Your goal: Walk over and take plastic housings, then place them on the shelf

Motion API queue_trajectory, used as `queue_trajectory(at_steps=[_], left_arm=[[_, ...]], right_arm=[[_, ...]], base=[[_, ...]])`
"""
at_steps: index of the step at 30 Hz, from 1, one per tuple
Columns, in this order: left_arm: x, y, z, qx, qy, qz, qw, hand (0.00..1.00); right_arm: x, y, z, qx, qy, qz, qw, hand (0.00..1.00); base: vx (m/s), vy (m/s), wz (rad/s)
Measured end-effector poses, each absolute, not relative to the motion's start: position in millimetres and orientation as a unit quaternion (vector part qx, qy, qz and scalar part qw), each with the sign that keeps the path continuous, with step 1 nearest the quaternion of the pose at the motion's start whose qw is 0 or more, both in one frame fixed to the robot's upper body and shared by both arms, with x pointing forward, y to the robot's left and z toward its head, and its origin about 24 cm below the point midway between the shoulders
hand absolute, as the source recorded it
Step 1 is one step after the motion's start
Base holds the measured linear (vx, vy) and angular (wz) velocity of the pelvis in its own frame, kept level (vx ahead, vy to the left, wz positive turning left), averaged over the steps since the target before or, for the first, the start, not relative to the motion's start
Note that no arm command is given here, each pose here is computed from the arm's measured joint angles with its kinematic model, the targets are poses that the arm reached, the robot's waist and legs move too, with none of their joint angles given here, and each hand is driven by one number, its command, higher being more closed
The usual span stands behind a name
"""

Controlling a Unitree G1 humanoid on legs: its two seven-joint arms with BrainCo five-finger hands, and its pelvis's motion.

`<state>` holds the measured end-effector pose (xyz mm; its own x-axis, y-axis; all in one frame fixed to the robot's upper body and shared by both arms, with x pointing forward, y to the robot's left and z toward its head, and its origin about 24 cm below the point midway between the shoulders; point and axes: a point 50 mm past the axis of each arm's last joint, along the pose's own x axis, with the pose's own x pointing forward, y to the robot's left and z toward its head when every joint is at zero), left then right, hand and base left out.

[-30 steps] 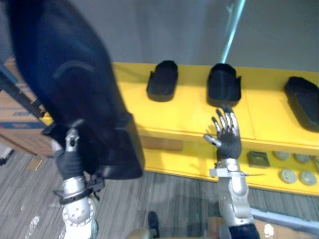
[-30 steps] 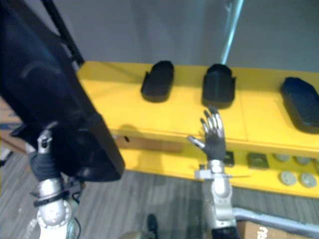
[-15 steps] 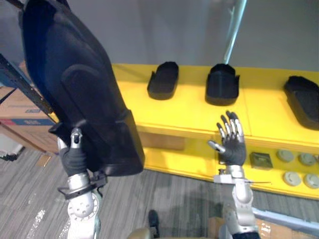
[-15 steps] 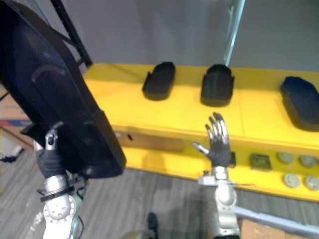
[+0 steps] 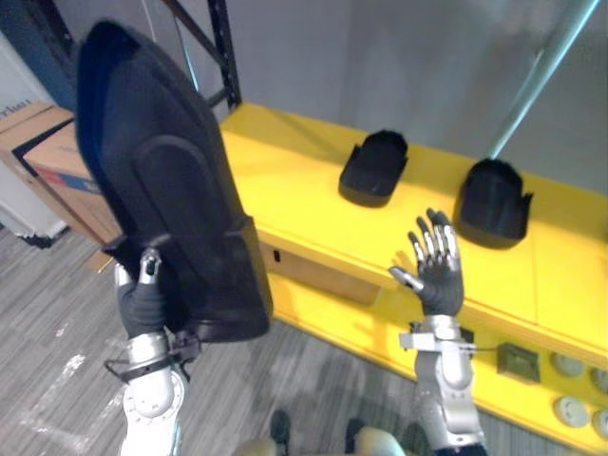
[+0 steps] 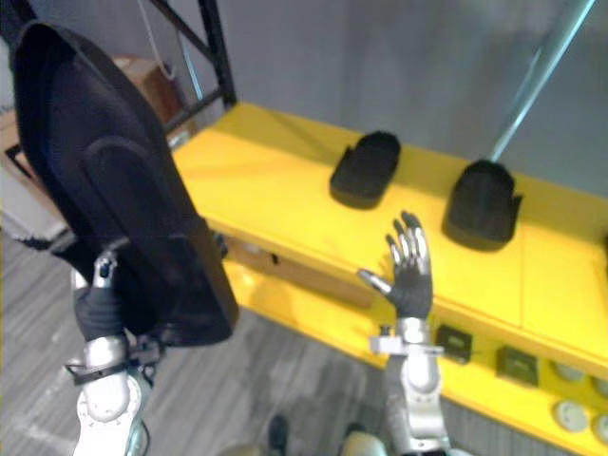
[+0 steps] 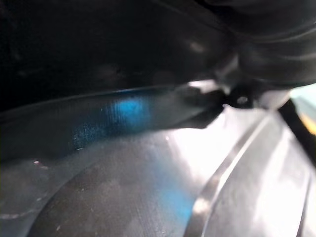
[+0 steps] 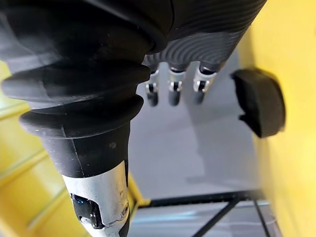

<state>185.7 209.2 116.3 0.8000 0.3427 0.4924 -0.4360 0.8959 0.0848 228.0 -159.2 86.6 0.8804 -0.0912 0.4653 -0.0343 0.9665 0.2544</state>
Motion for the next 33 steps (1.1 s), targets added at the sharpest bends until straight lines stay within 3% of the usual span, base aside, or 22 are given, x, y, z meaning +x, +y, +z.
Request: queue_trajectory(at_steps=[10,21,27,33], left_arm=[[189.5,186.3,129.5,0.073,-0.290,0.141,0.944,1.00],[196.8,188.0,115.3,0.056,-0.268,0.190,0.943,1.00],[206.8,199.4,125.8,0.083,-0.284,0.198,0.934,1.00],[205.9,218.0,126.2,0.121,-0.262,0.239,0.927,1.00]], right_arm=[[209.7,-183.5,97.6,0.090,-0.283,-0.115,0.948,0.00],[185.0,-206.5,141.0,0.000,-0.407,-0.125,0.905,0.00],[197.2,-209.2,130.9,0.052,-0.389,-0.143,0.909,0.00],[204.3,-189.2,121.9,0.084,-0.358,-0.138,0.920,0.00]], base=[[0.13,-0.010,-0.17],[0.10,0.107,-0.78],[0.16,0.271,-0.16],[0.04,0.093,-0.25]])
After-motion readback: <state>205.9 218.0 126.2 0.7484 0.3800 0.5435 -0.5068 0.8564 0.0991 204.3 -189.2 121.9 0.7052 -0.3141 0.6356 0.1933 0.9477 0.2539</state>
